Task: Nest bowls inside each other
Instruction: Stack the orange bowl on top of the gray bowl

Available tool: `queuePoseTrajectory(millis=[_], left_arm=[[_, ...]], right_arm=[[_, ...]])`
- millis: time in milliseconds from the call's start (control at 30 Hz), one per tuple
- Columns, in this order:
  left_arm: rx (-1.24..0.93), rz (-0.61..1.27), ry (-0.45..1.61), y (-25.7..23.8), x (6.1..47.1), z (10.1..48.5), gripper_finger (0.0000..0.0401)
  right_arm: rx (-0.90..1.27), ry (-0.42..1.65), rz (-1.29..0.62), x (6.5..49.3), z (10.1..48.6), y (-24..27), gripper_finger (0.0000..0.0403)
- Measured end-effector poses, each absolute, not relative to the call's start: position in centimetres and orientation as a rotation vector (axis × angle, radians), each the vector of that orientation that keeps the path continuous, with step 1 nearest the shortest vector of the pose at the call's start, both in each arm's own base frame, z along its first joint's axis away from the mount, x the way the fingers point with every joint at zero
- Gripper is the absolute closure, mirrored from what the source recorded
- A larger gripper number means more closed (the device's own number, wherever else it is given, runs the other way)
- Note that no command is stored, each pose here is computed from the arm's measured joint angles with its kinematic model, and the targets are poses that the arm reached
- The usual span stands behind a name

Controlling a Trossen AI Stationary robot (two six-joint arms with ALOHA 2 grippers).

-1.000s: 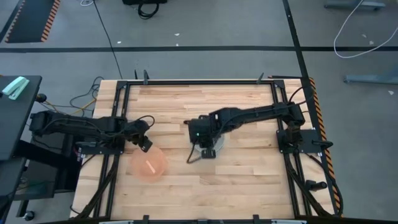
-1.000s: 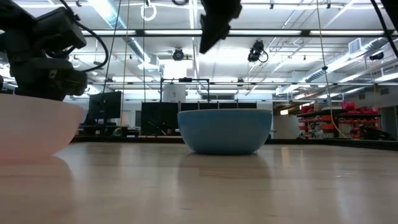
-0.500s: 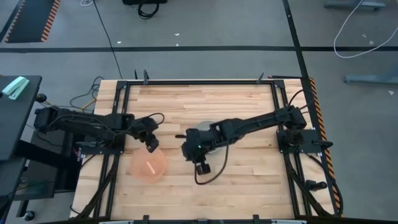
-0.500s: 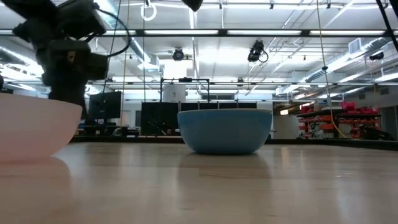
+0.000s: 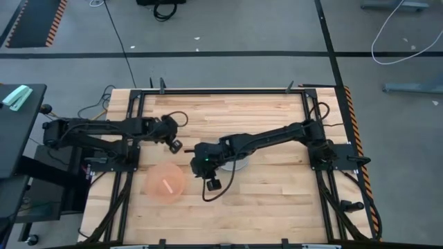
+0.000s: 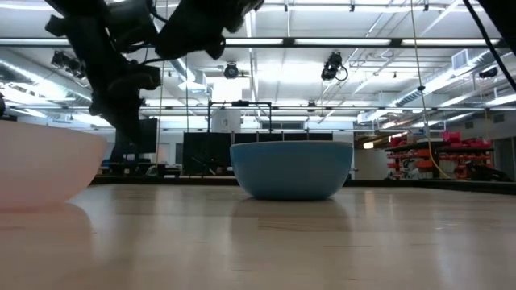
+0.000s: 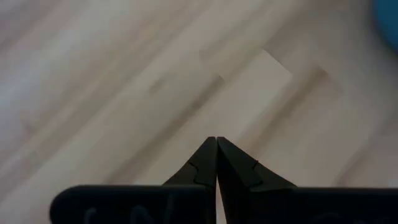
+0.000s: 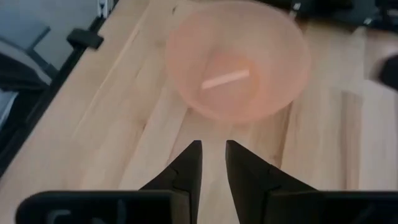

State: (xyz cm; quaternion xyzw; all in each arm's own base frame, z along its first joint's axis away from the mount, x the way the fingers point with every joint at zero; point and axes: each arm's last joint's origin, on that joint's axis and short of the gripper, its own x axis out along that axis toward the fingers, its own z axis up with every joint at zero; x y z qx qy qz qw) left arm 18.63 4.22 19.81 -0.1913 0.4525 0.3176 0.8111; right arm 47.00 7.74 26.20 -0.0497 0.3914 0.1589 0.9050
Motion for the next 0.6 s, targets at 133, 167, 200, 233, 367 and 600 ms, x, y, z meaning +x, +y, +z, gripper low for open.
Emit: queuePoseTrajectory(millis=[133,167,200,233,367,600], left_arm=[[-0.415,0.742,0.958,6.1,18.2,19.8,0.0382],[-0.416,0.758,0.952,6.6,18.1,19.9,0.038],[-0.412,0.768,0.948,7.0,18.0,19.9,0.0379],[-0.412,0.785,0.945,7.5,17.9,19.9,0.0379],[-0.436,0.846,0.918,9.0,17.4,20.0,0.0381],[-0.483,0.915,0.939,10.3,16.3,19.9,0.0382]], right_arm=[[-0.105,0.813,0.344,47.8,24.7,7.7,0.0322],[-0.112,0.792,0.351,48.0,24.6,7.7,0.0322],[-0.114,0.777,0.36,48.2,24.5,7.7,0.0322],[-0.11,0.762,0.376,48.5,24.3,7.8,0.0322],[-0.113,0.713,0.426,49.5,23.1,8.2,0.0322],[-0.112,0.625,0.495,51.1,20.8,8.6,0.0328]])
